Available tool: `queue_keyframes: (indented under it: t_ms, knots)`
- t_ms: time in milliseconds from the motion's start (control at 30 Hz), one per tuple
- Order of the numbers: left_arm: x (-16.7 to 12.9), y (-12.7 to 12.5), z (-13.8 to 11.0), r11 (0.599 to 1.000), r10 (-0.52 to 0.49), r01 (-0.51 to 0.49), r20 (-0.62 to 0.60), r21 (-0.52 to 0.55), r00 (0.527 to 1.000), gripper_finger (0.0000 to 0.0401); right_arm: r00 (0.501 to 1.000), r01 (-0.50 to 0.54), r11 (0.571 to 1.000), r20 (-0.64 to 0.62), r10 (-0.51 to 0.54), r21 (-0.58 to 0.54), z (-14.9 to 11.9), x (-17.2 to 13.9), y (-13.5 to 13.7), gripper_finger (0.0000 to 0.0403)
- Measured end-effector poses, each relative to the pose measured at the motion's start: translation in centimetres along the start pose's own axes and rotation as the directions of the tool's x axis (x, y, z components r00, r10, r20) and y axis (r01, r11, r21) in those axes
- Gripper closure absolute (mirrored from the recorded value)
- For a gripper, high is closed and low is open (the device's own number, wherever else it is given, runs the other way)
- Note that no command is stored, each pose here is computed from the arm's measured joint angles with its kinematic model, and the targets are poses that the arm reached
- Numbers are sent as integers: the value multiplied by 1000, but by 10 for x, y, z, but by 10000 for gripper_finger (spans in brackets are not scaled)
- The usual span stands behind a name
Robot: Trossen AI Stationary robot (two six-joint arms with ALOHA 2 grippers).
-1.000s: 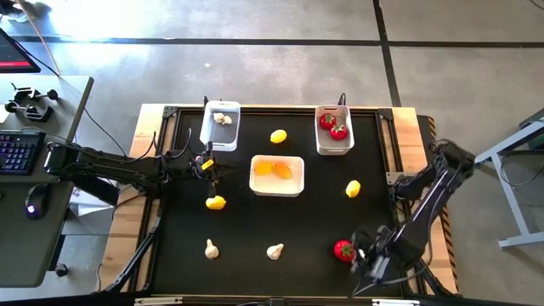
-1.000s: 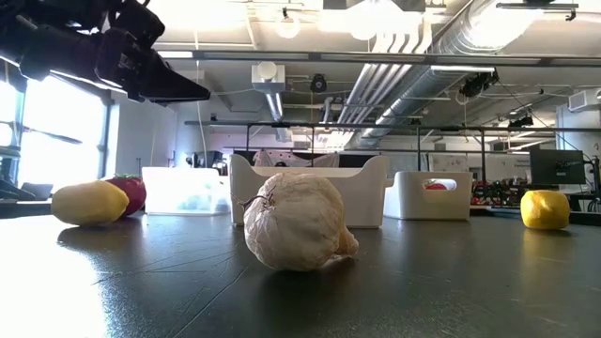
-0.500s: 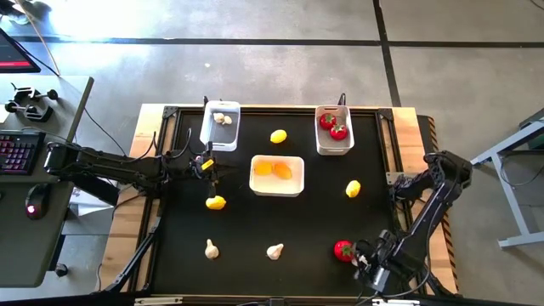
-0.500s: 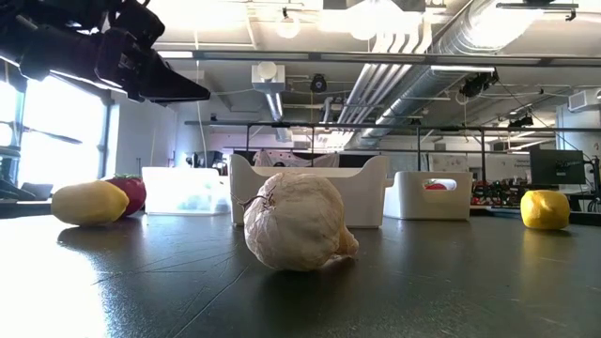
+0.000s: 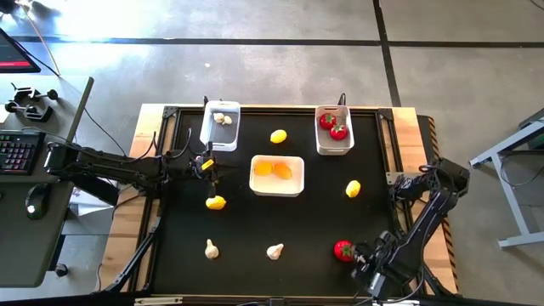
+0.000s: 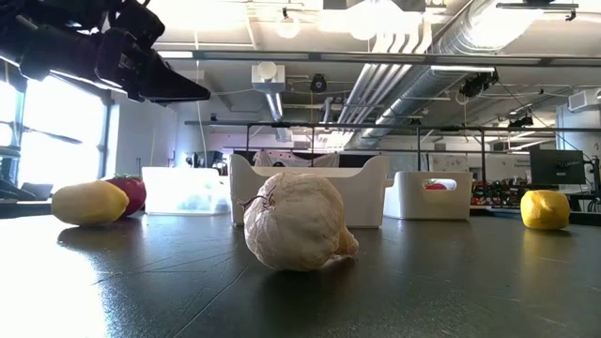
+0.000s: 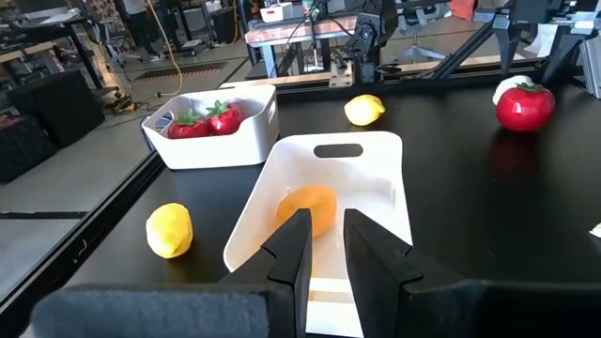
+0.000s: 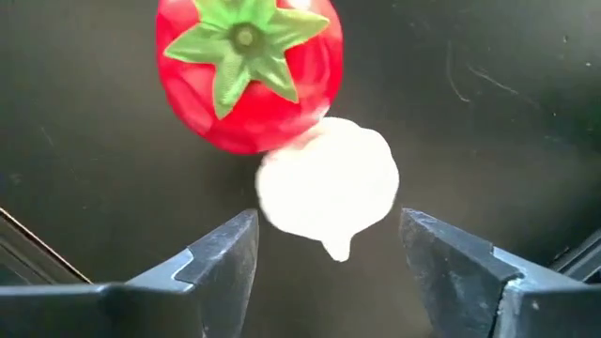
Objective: Sort produce into baskets
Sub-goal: Put the white garlic into the transparent bin
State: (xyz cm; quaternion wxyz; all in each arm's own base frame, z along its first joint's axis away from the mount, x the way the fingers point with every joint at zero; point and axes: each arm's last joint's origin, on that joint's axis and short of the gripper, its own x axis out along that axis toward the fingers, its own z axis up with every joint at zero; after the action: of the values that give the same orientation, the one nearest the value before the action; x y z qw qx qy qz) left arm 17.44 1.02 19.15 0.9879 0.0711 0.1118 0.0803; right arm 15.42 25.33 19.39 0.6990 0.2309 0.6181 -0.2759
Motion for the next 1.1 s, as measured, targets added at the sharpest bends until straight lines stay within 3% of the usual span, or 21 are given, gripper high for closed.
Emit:
queue_keyframes:
  t_ms: [300,733,967,1100]
  knots:
    - [0,0,0,1000,0,0,0,0,1000,348,1000,18,1000,26,-18,-16,3,4,-3,146]
    - [0,0,0,1000,0,0,0,0,1000,348,998,50,996,-38,-53,-68,6,29,-13,159]
    - [0,0,0,1000,-1,1,-2,-7,1000,348,993,91,992,-63,-97,-93,10,17,-13,205]
    - [0,0,0,1000,0,0,5,-13,1000,348,994,86,993,-57,-91,-84,15,-2,-20,210]
